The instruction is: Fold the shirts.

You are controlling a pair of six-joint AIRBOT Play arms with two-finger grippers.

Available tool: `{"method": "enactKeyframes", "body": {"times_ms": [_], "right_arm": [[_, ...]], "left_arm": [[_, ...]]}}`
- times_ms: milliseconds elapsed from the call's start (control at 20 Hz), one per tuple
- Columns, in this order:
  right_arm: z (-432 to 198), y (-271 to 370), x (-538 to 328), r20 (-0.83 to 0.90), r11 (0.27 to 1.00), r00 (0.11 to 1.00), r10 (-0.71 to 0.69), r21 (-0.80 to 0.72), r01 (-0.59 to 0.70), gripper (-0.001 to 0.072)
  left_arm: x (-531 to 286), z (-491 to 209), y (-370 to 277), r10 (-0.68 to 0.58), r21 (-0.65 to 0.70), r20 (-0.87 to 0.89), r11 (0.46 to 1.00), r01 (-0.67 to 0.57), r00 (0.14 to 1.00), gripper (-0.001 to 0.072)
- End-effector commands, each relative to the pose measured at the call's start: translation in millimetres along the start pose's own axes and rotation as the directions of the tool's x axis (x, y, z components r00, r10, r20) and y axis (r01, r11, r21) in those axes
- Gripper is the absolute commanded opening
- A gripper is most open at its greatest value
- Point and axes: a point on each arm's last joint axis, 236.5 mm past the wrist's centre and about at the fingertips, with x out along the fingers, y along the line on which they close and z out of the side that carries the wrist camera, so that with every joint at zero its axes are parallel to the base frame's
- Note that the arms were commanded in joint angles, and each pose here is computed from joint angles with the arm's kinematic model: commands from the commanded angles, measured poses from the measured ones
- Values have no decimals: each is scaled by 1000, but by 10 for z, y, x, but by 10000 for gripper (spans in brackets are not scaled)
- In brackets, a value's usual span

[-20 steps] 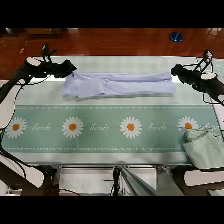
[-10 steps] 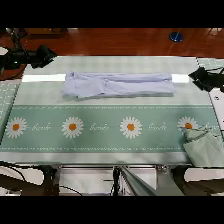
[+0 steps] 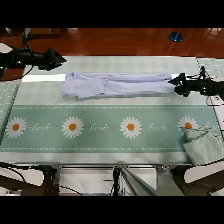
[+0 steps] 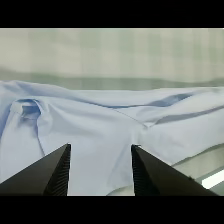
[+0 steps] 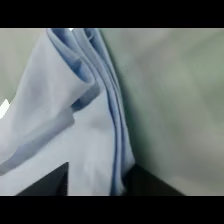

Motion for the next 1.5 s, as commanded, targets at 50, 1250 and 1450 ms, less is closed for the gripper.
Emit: {"method": "enactKeyframes", "body": {"times_ms": [50, 1250, 1450], "right_arm": [[-74, 262, 200, -22, 998, 1000, 23, -61, -24, 24], [-584, 1781, -2340, 108, 820, 994, -4, -568, 65, 23], [-721, 1907, -2486, 112, 806, 993, 25, -591, 46, 23]], "left_arm": [[1, -126, -77, -23, 7, -53, 1000, 23, 998, 467], [1791, -2593, -3006, -374, -181, -410, 927, 328, 832, 32], [1994, -2597, -2937, -393, -264, -378, 914, 310, 838, 31]]}}
